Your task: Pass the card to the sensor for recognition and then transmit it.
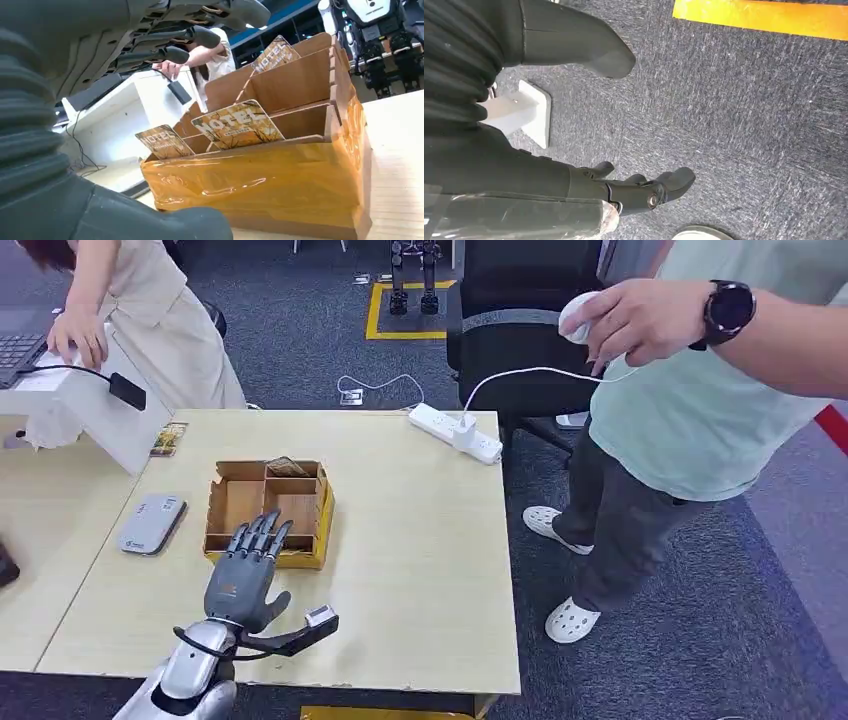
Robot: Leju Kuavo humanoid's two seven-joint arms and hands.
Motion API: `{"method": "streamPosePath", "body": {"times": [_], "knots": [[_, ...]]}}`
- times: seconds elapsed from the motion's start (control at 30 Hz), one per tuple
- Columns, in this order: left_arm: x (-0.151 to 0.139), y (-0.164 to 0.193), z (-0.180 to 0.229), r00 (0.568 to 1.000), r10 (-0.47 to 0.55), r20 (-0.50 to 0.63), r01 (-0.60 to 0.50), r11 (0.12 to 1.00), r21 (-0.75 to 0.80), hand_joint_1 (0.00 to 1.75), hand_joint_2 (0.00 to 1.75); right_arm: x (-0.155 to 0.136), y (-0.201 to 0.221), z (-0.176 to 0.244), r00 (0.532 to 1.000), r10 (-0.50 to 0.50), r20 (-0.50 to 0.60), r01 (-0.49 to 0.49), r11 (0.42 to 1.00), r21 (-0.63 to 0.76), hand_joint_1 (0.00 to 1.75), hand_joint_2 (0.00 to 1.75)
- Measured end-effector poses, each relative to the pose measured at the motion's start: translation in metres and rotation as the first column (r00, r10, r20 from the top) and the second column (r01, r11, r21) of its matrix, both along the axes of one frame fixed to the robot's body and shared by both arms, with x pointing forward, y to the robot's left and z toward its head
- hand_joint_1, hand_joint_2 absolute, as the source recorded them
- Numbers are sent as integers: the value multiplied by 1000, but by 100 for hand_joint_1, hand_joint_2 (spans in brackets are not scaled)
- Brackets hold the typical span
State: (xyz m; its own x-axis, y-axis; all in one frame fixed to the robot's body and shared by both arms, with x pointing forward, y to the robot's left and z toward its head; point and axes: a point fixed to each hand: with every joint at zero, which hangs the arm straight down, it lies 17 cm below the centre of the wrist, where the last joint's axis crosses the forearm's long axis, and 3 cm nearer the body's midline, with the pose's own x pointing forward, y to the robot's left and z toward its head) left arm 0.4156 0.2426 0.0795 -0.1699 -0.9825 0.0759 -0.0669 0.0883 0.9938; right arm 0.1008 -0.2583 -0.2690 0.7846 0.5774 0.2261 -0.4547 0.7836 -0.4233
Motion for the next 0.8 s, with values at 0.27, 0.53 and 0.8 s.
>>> {"method": "streamPosePath", "body": {"times": [0.27, 0.53, 0.8], "knots": [[7, 12, -4, 996, 82, 30, -82, 997, 12, 0, 175, 1, 0, 0, 1000, 4, 3, -4, 1000, -1, 0, 175], [13, 25, -9, 992, 123, 30, -124, 992, 19, 0, 175, 1, 0, 0, 1000, 10, 3, -10, 1000, -4, 0, 175], [16, 36, -12, 987, 160, 31, -161, 987, 11, 175, 175, 1, 0, 0, 1000, 12, 2, -12, 1000, -5, 0, 175]]}}
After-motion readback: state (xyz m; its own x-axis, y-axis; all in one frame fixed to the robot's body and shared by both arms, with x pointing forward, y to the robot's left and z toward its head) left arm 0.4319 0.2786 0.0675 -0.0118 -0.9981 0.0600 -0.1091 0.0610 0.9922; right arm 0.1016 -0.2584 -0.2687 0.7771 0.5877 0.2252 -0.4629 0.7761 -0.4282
